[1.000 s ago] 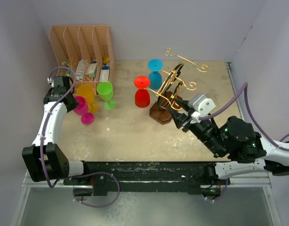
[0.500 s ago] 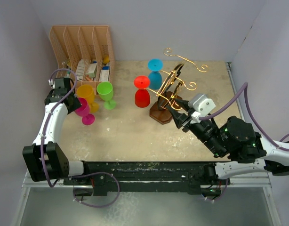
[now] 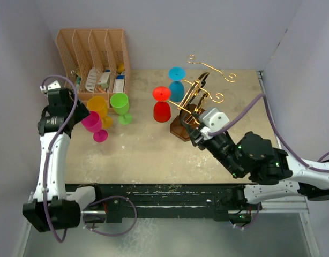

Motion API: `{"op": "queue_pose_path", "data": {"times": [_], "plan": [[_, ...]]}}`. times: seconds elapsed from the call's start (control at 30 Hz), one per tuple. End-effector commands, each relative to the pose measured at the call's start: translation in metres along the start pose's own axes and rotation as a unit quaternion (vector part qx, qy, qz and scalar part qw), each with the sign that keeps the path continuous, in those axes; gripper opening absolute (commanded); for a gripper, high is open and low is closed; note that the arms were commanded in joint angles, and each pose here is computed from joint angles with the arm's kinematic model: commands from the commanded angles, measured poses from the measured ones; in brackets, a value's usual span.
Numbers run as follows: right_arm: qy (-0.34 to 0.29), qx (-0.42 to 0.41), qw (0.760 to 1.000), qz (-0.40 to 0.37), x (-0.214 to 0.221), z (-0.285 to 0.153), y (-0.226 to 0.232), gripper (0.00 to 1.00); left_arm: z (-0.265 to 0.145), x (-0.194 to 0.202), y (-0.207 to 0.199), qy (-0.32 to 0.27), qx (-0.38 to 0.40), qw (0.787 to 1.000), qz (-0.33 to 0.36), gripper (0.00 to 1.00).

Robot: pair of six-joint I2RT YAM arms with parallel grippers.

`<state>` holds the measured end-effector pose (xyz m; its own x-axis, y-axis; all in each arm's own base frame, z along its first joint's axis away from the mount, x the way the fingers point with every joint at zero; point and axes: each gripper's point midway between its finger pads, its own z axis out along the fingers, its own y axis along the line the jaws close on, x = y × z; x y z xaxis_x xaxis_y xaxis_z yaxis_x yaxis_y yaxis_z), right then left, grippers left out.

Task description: Take the wine glass off the wine glass rack

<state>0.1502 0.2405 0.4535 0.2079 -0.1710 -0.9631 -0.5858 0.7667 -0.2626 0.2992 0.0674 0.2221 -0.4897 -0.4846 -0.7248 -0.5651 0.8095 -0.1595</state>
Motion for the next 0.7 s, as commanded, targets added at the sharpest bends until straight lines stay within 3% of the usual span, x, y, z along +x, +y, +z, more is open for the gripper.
{"op": "queue_pose_path", "data": {"times": [0.0,0.1,0.2,0.33,0.37,0.43,0.5,0.53,0.6,0.67], "plan": [[0.005,0.017,1.000,0.014,-0.006,0.020,-0.005,0.42,-0.056,-0.035,-0.022,-0.078,0.094,0.992,-0.025,0.74],[0.018,0.038,0.999,0.026,-0.008,0.043,-0.020,0.44,-0.094,-0.036,-0.052,-0.117,0.218,0.969,-0.018,0.73],[0.034,0.037,0.996,0.072,-0.019,0.075,-0.041,0.44,-0.128,-0.028,-0.080,-0.141,0.337,0.931,-0.013,0.71],[0.047,-0.011,0.989,0.140,-0.020,0.125,-0.068,0.44,-0.140,-0.010,-0.096,-0.130,0.407,0.904,0.003,0.68],[0.049,-0.034,0.976,0.211,-0.021,0.136,-0.066,0.44,-0.138,-0.004,-0.098,-0.119,0.417,0.901,0.007,0.68],[0.053,-0.082,0.954,0.283,-0.020,0.153,-0.070,0.43,-0.136,0.008,-0.103,-0.105,0.438,0.892,0.016,0.67],[0.076,-0.137,0.917,0.368,-0.004,0.170,-0.068,0.40,-0.135,0.020,-0.104,-0.096,0.453,0.886,0.023,0.66],[0.083,-0.167,0.892,0.411,0.004,0.176,-0.064,0.43,-0.134,0.024,-0.103,-0.096,0.456,0.884,0.026,0.66],[0.090,-0.228,0.848,0.470,0.014,0.184,-0.051,0.39,-0.129,0.034,-0.100,-0.092,0.455,0.885,0.031,0.66],[0.105,-0.237,0.828,0.497,0.029,0.190,-0.044,0.37,-0.127,0.041,-0.097,-0.091,0.454,0.886,0.040,0.66]]}}
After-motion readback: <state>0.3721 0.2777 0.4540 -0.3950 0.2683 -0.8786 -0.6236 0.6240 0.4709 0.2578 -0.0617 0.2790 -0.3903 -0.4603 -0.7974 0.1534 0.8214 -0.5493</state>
